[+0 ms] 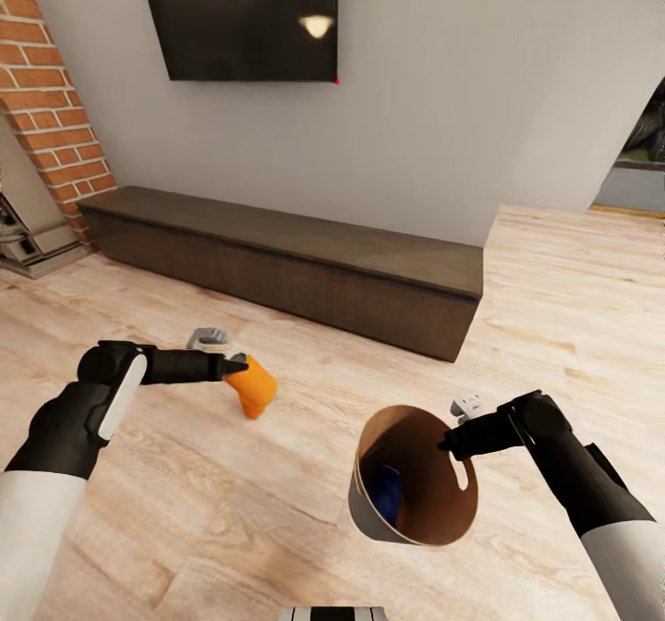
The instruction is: Put the three can of soda from the living room inside the tash can in the kitchen.
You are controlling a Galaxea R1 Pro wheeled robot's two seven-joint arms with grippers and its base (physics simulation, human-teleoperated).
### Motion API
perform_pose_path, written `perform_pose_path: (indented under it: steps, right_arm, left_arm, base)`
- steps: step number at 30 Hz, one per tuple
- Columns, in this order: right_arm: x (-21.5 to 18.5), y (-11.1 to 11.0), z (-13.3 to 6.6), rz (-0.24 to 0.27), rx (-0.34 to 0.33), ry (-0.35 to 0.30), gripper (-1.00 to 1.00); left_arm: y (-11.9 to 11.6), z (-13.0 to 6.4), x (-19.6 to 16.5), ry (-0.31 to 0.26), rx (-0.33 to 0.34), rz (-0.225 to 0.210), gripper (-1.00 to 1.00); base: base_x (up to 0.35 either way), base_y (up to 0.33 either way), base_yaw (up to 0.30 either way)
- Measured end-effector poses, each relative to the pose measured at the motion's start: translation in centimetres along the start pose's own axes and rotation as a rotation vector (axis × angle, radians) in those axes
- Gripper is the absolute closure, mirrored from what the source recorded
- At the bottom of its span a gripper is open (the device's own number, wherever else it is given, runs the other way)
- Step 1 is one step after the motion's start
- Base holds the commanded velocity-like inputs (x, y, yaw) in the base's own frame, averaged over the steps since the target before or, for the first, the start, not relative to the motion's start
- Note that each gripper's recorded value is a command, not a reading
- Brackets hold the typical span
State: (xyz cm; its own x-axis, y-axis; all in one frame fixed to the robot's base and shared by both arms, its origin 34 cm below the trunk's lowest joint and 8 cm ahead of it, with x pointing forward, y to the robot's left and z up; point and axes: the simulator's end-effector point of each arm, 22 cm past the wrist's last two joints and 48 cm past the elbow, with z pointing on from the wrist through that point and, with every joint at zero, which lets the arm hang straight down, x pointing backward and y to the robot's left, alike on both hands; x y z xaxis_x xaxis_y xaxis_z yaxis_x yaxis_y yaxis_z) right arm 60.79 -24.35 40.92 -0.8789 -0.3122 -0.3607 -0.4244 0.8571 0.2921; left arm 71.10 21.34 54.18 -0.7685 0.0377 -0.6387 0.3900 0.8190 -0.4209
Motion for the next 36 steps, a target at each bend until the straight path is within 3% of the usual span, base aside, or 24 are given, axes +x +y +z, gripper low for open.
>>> perform_pose_path:
  steps: [2, 5, 8, 10, 14, 19, 27, 32, 36]
  right_arm:
    - [-0.5, 0.4, 0.0, 0.008, -0.011, -0.003, 1.00]
    - [-2.0, 0.2, -0.2, 0.021, -0.010, -0.002, 1.00]
    - [-3.7, 0.0, -0.5, 0.012, 0.010, -0.002, 1.00]
    - [-5.0, 0.2, -0.2, 0.010, 0.025, 0.019, 1.00]
    - [-7.0, 1.2, 0.1, -0.002, 0.045, 0.060, 1.00]
    - [-8.3, 2.3, 0.2, -0.009, 0.054, 0.115, 1.00]
    - [-10.0, 4.1, -0.5, -0.033, 0.055, 0.132, 1.00]
    - [-10.8, 4.7, -1.1, -0.060, 0.074, 0.144, 1.00]
    - [-11.9, 5.2, -2.1, -0.060, 0.070, 0.135, 1.00]
  left_arm:
    - [-1.0, -0.1, -2.0, 0.032, 0.077, 0.011, 1.00]
    - [-3.5, 0.0, -4.2, 0.123, 0.176, 0.050, 1.00]
    - [-6.3, -1.0, -6.5, 0.153, 0.255, 0.092, 1.00]
    - [-8.5, -1.7, -7.8, 0.175, 0.295, 0.142, 1.00]
    - [-11.1, -1.7, -7.5, 0.243, 0.311, 0.220, 1.00]
    - [-13.6, -1.4, -8.1, 0.281, 0.330, 0.268, 1.00]
    - [-18.1, -0.4, -8.5, 0.359, 0.348, 0.370, 1.00]
    - [-21.3, -0.4, -10.0, 0.365, 0.372, 0.417, 1.00]
    - [-22.4, -0.6, -10.9, 0.366, 0.379, 0.429, 1.00]
  base:
    - [0.000, 0.000, 0.000]
    - [0.000, 0.000, 0.000]
    - [0.000, 0.000, 0.000]
    - [0.000, 0.000, 0.000]
    - [0.000, 0.000, 0.000]
    - [0.000, 0.000, 0.000]
    - [0.000, 0.000, 0.000]
    - [0.000, 0.000, 0.000]
    - [0.000, 0.000, 0.000]
